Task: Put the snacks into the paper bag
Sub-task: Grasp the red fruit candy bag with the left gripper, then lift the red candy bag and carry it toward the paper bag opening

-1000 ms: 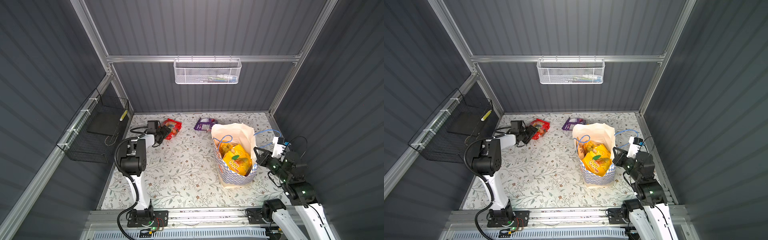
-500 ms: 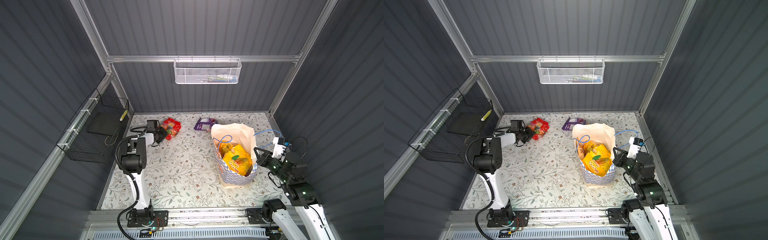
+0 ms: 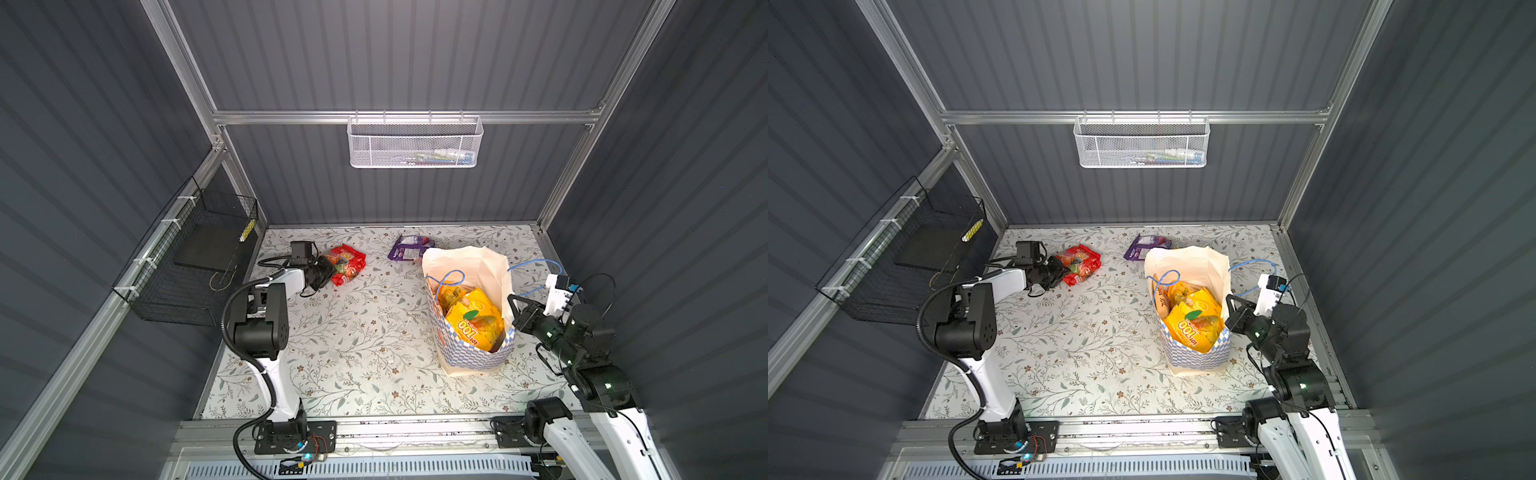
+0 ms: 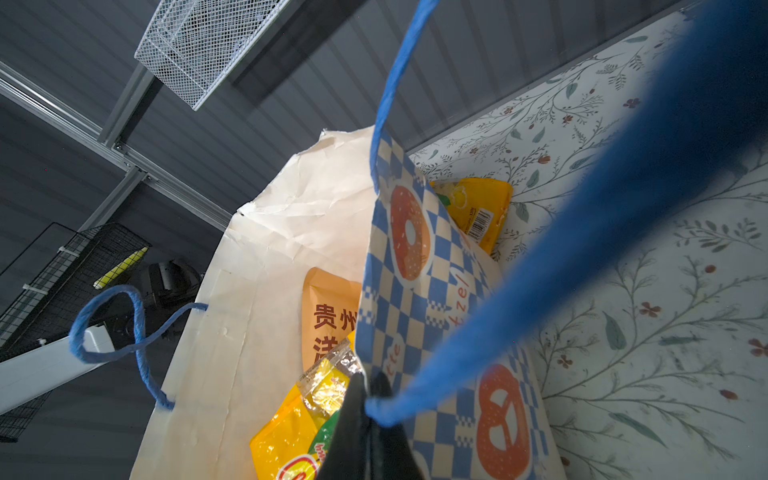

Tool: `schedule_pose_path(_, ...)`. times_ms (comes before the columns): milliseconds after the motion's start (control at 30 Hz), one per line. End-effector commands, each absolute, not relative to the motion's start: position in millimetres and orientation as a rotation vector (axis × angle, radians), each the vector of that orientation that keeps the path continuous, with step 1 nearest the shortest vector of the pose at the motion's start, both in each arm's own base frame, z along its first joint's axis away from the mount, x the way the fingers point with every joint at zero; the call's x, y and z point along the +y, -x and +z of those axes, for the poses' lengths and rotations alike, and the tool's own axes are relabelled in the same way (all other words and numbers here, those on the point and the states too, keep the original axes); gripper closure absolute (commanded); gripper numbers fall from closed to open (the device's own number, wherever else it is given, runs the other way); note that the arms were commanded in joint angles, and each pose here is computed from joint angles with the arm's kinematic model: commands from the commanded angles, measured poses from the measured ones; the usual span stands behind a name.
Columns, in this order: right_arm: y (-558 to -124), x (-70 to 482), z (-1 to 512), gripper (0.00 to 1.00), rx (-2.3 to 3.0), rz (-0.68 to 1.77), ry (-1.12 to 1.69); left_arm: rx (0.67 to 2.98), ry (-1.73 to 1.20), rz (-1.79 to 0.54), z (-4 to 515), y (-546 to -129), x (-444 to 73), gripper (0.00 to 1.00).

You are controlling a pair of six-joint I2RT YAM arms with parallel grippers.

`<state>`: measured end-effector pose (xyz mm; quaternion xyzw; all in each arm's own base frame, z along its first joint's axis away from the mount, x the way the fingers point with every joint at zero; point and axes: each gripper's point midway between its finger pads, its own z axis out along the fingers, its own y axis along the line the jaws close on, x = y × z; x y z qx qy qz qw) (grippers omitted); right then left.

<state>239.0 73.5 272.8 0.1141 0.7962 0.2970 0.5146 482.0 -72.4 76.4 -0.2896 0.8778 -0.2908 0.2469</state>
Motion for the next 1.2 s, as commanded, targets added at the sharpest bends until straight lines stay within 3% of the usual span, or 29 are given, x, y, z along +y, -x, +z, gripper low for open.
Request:
schedule_pose_path(0,-237.7,74.0,265.9,1.00,1.934,0.710,-0.268,2.327,0.689,-0.849,127.7,-474.0,-82.2,1.00)
schedule_pose_path(433,-238.1,72.4,264.9,1.00,1.935,0.698,-0.272,2.241,0.358,-0.680,246.6,-444.1,-127.3,1.00)
schedule_pose_path(800,-237.0,72.4,265.9,1.00,1.934,0.697,-0.268,2.046,0.133,-0.726,369.6,-401.9,-167.2,1.00)
schedule_pose_path(1167,-236.2,73.6,269.8,1.00,1.923,0.704,-0.254,1.886,-0.209,-0.840,472.9,-332.8,-241.0,1.00)
